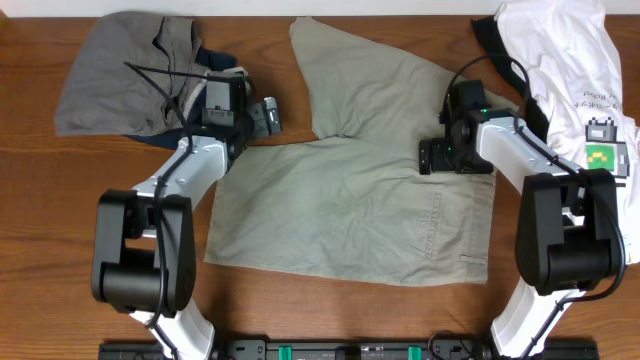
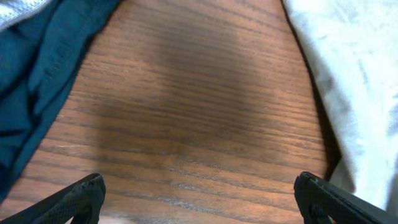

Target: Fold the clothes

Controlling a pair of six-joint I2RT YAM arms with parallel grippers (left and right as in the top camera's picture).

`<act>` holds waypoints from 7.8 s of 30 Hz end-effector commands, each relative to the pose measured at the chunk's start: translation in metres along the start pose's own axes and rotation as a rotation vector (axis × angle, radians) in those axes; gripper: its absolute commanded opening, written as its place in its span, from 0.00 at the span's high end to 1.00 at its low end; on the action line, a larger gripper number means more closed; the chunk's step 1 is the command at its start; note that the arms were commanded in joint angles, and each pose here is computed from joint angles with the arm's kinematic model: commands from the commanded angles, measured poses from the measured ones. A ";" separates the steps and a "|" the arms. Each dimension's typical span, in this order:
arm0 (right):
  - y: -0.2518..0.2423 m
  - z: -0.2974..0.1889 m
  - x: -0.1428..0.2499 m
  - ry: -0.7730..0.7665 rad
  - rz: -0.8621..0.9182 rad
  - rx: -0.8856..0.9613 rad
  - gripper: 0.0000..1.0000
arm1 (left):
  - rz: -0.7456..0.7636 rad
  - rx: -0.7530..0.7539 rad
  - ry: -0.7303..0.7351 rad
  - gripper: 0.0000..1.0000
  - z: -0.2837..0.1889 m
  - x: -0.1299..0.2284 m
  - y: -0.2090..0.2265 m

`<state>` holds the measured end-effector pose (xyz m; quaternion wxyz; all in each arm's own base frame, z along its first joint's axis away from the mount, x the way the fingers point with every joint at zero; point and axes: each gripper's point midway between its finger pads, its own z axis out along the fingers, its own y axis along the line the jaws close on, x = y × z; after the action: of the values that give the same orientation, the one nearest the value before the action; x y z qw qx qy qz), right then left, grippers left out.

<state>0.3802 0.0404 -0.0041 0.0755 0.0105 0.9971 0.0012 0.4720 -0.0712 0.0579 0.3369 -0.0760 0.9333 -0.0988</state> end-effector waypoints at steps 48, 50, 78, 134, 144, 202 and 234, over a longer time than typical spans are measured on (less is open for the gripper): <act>0.254 -0.003 -0.135 -0.530 -0.562 -0.404 0.05 | -0.245 0.153 0.094 0.01 -0.106 -0.047 0.059; 0.259 0.001 -0.125 -0.495 -0.597 -0.447 0.06 | -0.242 0.138 0.102 0.01 -0.106 -0.045 0.061; 0.229 -0.007 0.031 0.109 -0.889 -0.653 0.01 | -0.230 0.139 0.239 0.02 -0.075 0.000 0.048; 0.100 -0.148 -0.095 -0.272 -0.348 -0.292 0.02 | -0.273 0.000 0.100 0.94 -0.031 -0.002 -0.036; 0.100 -0.148 -0.094 -0.269 -0.348 -0.293 0.01 | -0.195 -0.068 0.016 0.94 -0.055 -0.014 -0.043; -0.002 -0.273 -0.132 -0.655 -0.177 -0.436 0.01 | 0.600 -0.074 -0.077 0.02 -0.038 0.012 -0.136; 0.018 -0.264 -0.120 -0.604 -0.259 -0.439 0.01 | -0.428 -0.007 0.359 0.14 -0.013 0.045 0.016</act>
<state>0.4602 0.0496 0.2766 0.3676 -0.1112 0.9014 0.1999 0.4240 -0.0606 0.0398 0.1437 -0.2288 0.9500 -0.1567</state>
